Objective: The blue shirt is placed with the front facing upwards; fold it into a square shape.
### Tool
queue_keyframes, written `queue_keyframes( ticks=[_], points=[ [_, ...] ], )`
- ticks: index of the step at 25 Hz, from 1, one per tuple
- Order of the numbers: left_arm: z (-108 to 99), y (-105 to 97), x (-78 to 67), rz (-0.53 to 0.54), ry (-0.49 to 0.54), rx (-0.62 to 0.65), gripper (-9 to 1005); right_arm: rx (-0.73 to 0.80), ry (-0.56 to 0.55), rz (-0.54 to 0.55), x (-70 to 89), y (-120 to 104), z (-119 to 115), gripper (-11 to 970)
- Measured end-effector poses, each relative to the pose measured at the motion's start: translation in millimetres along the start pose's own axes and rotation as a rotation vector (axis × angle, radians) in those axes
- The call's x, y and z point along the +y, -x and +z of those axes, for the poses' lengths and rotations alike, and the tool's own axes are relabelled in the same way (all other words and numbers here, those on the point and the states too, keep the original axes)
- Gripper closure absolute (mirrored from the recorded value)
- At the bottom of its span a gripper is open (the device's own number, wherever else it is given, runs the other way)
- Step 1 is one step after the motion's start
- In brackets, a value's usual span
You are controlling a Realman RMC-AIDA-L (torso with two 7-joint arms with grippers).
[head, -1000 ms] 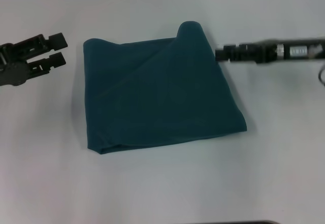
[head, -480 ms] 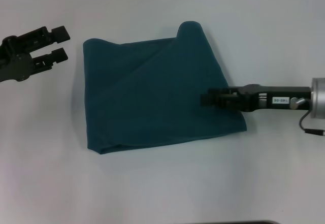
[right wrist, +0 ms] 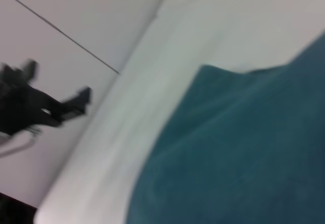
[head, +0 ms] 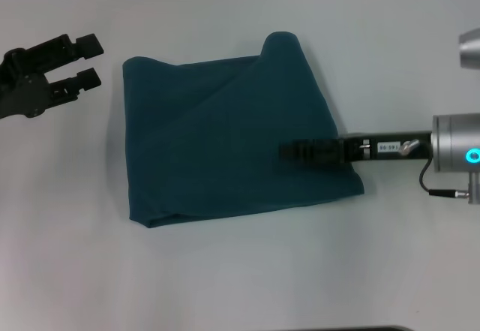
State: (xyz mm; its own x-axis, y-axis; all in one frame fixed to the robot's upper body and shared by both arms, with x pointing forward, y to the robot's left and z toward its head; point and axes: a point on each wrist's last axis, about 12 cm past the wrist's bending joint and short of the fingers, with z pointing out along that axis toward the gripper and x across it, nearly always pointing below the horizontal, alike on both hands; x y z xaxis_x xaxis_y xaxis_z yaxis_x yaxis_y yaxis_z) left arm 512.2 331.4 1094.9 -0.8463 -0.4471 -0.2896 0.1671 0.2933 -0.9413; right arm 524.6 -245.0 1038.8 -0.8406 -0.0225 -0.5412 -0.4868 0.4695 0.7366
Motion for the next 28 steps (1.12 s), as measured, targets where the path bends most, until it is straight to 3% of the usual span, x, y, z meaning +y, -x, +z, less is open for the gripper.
queue_keyframes(
  ticks=[7,14,20,28],
  points=[
    [-0.7,-1.1,-0.5,-0.002,-0.008,0.002,199,0.000,0.024,0.098,3.7,9.2,-3.9,375],
    [-4.4,-4.6,1.2,-0.011,-0.009,0.000,199,0.094,-0.102,0.285,-7.3,4.2,2.1,375],
    [-9.5,-7.8,3.4,-0.020,-0.003,-0.005,199,0.116,-0.093,0.321,-6.3,0.9,-0.5,375],
    [-12.2,-9.9,3.9,-0.023,-0.007,-0.003,199,0.102,0.018,0.330,2.5,-3.0,-16.1,373]
  ],
)
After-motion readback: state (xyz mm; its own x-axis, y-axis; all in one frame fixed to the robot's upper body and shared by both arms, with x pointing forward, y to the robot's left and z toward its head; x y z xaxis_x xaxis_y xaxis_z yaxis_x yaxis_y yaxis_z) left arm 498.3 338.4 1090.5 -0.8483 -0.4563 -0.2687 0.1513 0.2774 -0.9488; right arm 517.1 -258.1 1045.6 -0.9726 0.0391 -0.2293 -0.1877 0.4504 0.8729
